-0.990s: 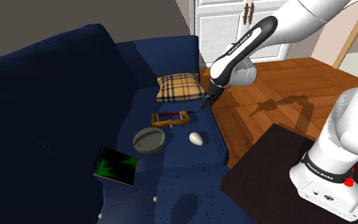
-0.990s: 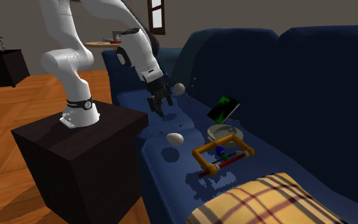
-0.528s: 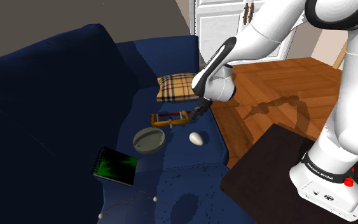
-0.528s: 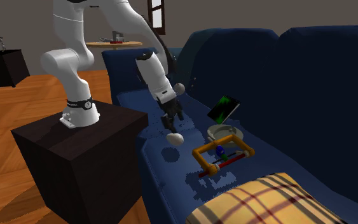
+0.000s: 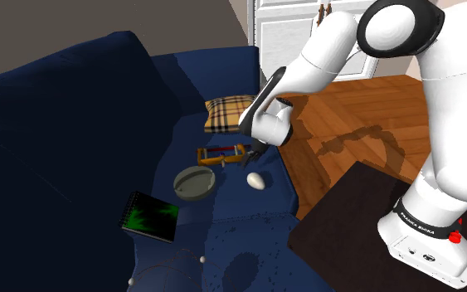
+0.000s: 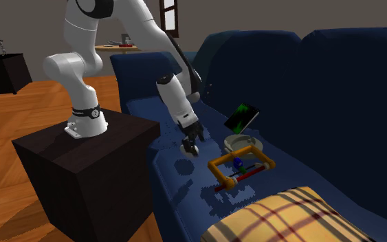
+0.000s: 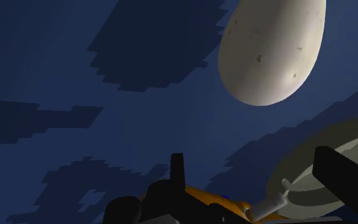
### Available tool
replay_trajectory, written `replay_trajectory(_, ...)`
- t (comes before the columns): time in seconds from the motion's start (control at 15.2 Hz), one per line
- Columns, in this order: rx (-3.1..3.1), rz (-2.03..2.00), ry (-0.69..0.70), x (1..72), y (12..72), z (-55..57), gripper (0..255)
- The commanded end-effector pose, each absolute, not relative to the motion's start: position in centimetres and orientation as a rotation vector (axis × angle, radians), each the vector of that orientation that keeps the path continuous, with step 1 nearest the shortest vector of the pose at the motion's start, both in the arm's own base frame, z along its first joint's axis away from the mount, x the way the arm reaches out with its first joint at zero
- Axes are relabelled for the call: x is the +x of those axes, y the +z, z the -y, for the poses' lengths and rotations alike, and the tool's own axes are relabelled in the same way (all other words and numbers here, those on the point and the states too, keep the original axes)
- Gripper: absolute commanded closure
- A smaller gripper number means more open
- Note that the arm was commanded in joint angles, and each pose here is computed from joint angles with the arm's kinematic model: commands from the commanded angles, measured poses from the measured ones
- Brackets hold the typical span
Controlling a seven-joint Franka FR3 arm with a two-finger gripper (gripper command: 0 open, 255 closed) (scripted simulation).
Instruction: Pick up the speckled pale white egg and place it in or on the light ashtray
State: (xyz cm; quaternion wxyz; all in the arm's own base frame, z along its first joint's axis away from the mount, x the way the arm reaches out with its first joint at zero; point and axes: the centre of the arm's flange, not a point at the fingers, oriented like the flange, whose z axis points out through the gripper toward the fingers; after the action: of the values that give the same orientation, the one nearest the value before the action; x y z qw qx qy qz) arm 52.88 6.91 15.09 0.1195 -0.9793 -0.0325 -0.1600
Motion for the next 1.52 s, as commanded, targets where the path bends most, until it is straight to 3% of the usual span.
replay_trajectory(0.0, -2.862, 0.095, -0.468, 53.2, 14.1, -7.1, 0)
replay_trajectory(0.59, -2.862, 0.095, -0.468, 53.3, 13.8, -7.2, 0)
replay_trajectory(0.66, -2.862, 0.095, -0.468, 53.3, 13.8, -7.2, 255)
replay_trajectory(1.25, -2.862, 0.095, -0.468, 53.3, 13.8, -7.2, 255)
replay_trajectory(1.32, -2.862, 0.095, -0.468, 53.3, 13.8, -7.2, 0)
replay_trajectory(1.45, -2.846, 0.105, -0.479, 50.5, 13.8, -7.2, 0)
